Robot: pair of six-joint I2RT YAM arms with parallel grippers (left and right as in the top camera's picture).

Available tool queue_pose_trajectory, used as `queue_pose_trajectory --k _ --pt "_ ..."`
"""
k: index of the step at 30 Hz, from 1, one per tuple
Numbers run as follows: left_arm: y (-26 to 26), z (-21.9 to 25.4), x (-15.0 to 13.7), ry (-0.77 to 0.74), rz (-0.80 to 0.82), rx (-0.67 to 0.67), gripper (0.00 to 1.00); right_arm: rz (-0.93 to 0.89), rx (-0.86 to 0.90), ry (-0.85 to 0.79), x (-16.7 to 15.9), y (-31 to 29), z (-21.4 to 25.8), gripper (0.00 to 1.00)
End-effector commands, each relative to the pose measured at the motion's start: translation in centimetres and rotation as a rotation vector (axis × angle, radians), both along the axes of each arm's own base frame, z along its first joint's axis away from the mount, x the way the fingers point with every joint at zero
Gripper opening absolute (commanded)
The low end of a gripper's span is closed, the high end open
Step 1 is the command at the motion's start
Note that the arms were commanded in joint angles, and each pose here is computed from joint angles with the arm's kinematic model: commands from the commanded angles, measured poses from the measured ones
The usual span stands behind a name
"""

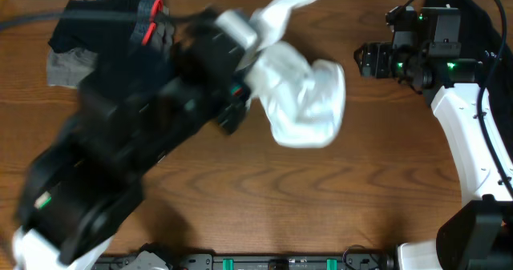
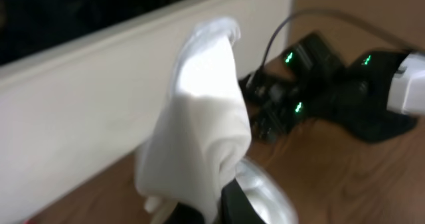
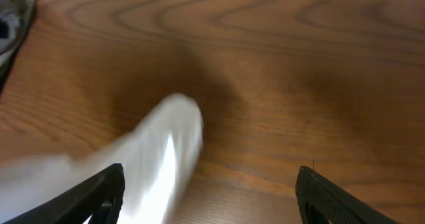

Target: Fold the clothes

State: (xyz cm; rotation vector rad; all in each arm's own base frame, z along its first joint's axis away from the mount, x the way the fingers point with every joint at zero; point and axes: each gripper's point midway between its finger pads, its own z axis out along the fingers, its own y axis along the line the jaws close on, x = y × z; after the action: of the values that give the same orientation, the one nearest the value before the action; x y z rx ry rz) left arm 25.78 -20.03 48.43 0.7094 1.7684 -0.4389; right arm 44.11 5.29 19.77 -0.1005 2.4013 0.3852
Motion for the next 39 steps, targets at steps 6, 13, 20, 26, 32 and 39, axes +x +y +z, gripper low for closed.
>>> queue_pose_trajectory --k 6,13,20,26,32,39 --pt "2.1 -6.4 5.0 0.159 0.201 0.177 0.06 0.152 0.045 -0.029 -0.4 2.3 0.4 0.82" --pt "-0.2 -9.3 9.3 0.185 0.202 0.214 0.06 0.265 0.084 0.013 -2.2 4.8 0.0 0.81" --pt "-1.3 -7.9 11.2 0.114 0.206 0.162 0.06 0.402 0.119 0.010 -3.7 8.7 0.2 0.81" --pt "-1.6 -6.9 10.9 0.091 0.185 0.133 0.06 0.473 0.144 -0.037 -3.4 11.7 0.6 0.80" --pt "-1.3 -7.1 10.6 0.097 0.185 0.152 0.06 0.550 0.226 -0.015 -3.2 14.3 -0.8 0.80" --pt "-1.2 -6.9 10.5 0.092 0.188 0.151 0.06 0.684 0.223 -0.034 -3.2 15.7 -3.2 0.86"
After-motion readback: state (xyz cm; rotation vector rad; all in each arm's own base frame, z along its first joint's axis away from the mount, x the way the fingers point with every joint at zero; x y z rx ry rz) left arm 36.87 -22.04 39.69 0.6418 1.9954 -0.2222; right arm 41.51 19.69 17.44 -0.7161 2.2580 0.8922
